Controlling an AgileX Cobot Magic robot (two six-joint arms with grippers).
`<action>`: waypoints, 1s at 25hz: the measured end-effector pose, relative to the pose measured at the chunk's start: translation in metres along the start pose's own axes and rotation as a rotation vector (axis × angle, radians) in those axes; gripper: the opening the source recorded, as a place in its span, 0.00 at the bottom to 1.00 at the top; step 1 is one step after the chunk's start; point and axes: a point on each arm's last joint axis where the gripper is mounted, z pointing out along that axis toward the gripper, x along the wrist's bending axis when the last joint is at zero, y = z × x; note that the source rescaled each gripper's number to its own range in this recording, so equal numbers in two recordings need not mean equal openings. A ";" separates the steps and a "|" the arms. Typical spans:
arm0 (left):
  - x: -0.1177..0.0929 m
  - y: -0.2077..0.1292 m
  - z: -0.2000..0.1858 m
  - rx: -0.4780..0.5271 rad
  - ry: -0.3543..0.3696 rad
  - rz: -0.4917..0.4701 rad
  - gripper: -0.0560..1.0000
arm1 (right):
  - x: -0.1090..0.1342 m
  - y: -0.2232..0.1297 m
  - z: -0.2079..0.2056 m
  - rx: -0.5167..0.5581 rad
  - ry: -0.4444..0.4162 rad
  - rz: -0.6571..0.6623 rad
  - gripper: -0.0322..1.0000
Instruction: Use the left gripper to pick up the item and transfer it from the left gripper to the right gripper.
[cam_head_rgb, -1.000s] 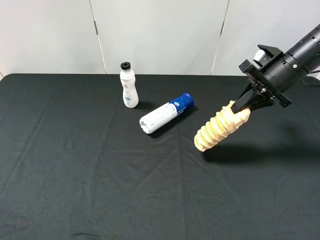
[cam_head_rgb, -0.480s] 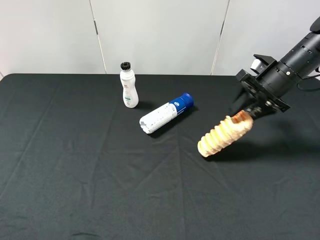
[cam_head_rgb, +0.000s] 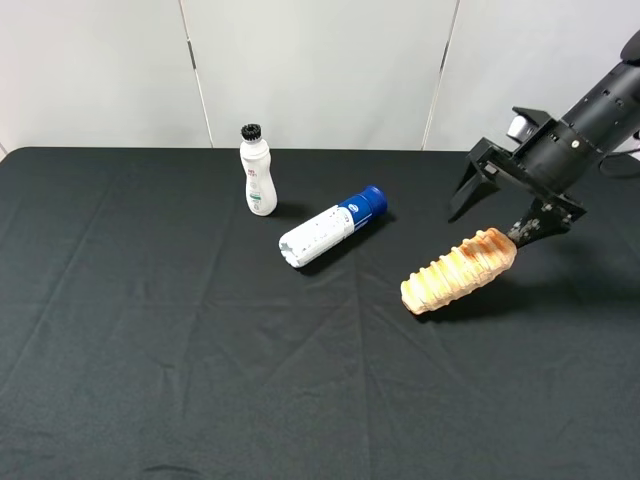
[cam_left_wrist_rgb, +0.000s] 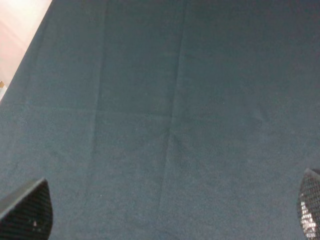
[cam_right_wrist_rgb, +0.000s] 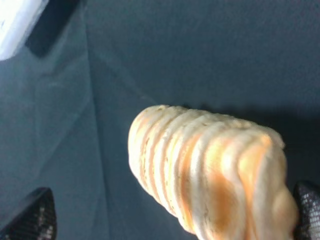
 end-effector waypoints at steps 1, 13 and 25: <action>0.000 0.000 0.000 0.000 0.000 0.000 0.98 | 0.002 0.001 -0.005 -0.004 -0.008 -0.007 1.00; 0.000 0.000 0.000 0.000 0.000 0.000 0.98 | 0.039 -0.010 -0.093 -0.204 -0.177 -0.082 1.00; 0.000 0.000 0.000 -0.001 0.000 0.000 0.98 | 0.083 -0.072 -0.168 -0.457 -0.251 -0.191 1.00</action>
